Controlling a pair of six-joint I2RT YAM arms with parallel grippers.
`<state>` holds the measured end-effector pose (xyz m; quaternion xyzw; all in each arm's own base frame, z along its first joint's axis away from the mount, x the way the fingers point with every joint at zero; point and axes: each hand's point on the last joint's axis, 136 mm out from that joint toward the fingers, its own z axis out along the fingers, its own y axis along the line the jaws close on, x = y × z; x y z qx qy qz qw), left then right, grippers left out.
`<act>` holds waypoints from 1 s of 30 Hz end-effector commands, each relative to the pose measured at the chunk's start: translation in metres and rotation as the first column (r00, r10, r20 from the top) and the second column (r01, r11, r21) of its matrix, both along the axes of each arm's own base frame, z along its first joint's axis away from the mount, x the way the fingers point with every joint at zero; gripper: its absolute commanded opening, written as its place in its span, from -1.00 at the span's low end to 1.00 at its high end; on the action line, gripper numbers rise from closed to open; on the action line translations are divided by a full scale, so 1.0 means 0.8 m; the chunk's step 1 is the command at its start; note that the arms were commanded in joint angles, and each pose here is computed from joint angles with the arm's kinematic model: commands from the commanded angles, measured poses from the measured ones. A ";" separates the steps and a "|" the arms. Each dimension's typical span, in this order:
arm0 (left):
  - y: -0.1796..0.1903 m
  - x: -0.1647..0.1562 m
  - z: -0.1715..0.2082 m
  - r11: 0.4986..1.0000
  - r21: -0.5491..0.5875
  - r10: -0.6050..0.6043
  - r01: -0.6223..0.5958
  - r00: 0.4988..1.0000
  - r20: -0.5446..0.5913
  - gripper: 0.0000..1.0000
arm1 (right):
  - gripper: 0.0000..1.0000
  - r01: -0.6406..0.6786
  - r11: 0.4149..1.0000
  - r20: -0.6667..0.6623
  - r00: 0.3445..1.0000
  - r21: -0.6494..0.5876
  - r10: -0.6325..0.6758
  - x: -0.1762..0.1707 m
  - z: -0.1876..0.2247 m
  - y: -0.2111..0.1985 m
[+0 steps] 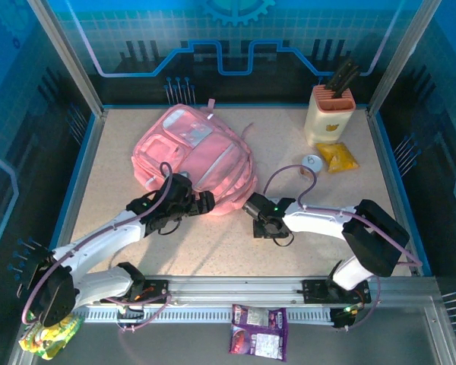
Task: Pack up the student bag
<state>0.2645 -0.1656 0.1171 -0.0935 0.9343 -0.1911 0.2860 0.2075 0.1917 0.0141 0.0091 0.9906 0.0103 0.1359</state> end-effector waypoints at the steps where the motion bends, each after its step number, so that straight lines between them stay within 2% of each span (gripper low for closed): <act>1: -0.002 0.007 0.010 1.000 -0.012 0.006 -0.005 1.000 0.012 0.99 | 0.09 0.000 1.000 0.001 1.000 0.029 0.000 0.006 -0.007 0.005; 4: -0.001 0.007 0.011 1.000 -0.010 0.010 -0.010 1.000 0.013 0.99 | 0.01 -0.003 1.000 0.003 1.000 0.029 0.003 0.006 -0.005 0.002; 13: -0.002 0.012 0.023 1.000 0.008 -0.010 0.010 0.999 0.040 0.99 | -0.05 -0.040 0.998 0.043 0.998 0.046 0.038 0.008 0.014 -0.012; 21: 0.004 0.033 0.054 0.985 0.154 -0.101 0.081 0.987 0.122 0.98 | -0.11 -0.071 0.995 0.095 0.993 0.064 0.065 0.014 0.049 -0.041; 26: 0.000 0.064 0.063 0.938 0.314 -0.196 0.146 0.971 0.135 0.98 | -0.12 -0.116 0.985 0.131 0.986 0.125 0.099 0.023 0.080 -0.044; 30: -0.017 0.088 0.062 0.888 0.399 -0.306 0.230 0.942 0.137 0.99 | -0.11 -0.153 0.977 0.150 0.980 0.151 0.130 0.033 0.104 -0.043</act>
